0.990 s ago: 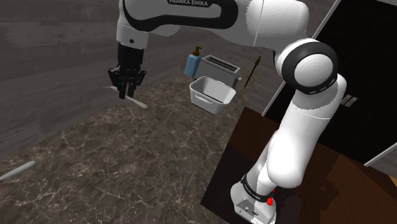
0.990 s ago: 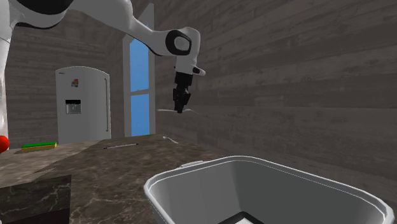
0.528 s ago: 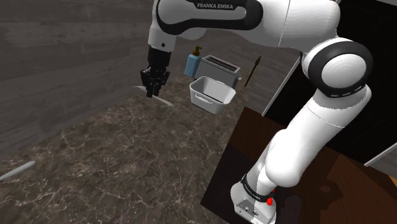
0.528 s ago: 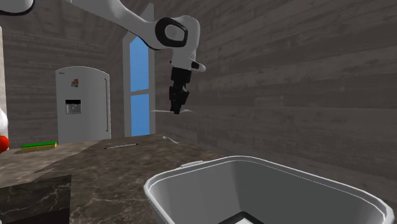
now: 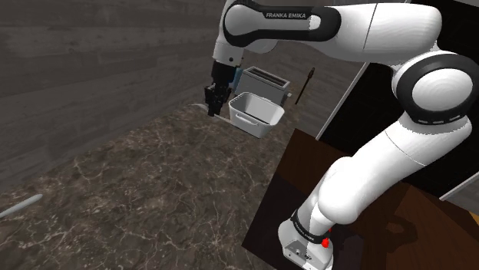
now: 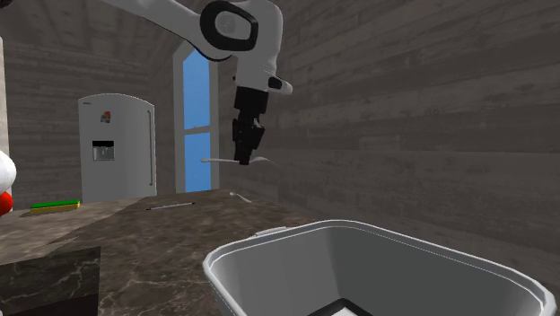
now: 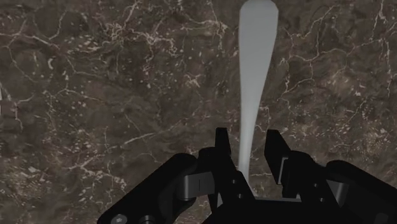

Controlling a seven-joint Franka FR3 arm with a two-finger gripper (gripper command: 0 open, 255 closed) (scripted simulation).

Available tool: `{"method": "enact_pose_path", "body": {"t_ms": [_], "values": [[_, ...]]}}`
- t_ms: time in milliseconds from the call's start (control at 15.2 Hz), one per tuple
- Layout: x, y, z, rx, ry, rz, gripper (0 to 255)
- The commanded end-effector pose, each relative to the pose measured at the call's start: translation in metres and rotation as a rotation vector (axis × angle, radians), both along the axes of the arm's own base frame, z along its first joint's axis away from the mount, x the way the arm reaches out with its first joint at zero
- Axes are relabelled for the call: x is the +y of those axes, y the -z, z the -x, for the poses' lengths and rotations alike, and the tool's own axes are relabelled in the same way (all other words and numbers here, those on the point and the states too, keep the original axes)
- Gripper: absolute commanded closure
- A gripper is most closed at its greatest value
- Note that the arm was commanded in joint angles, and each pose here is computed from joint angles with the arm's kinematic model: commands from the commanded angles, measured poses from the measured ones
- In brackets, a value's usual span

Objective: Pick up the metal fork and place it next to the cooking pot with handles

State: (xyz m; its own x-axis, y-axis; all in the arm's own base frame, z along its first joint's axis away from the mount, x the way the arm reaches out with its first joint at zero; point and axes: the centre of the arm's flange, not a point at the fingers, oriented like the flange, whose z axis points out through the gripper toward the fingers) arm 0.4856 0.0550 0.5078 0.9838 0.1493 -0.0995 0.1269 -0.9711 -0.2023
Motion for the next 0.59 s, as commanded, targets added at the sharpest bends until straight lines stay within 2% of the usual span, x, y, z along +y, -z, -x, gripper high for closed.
{"method": "enact_pose_path", "body": {"t_ms": [0,264,528], "values": [[-0.024,-0.002,0.011,0.000,-0.001,-0.001,255],[-0.069,-0.002,0.031,0.000,-0.001,-0.001,255],[-0.069,0.019,0.031,0.000,-0.001,-0.001,255]]}}
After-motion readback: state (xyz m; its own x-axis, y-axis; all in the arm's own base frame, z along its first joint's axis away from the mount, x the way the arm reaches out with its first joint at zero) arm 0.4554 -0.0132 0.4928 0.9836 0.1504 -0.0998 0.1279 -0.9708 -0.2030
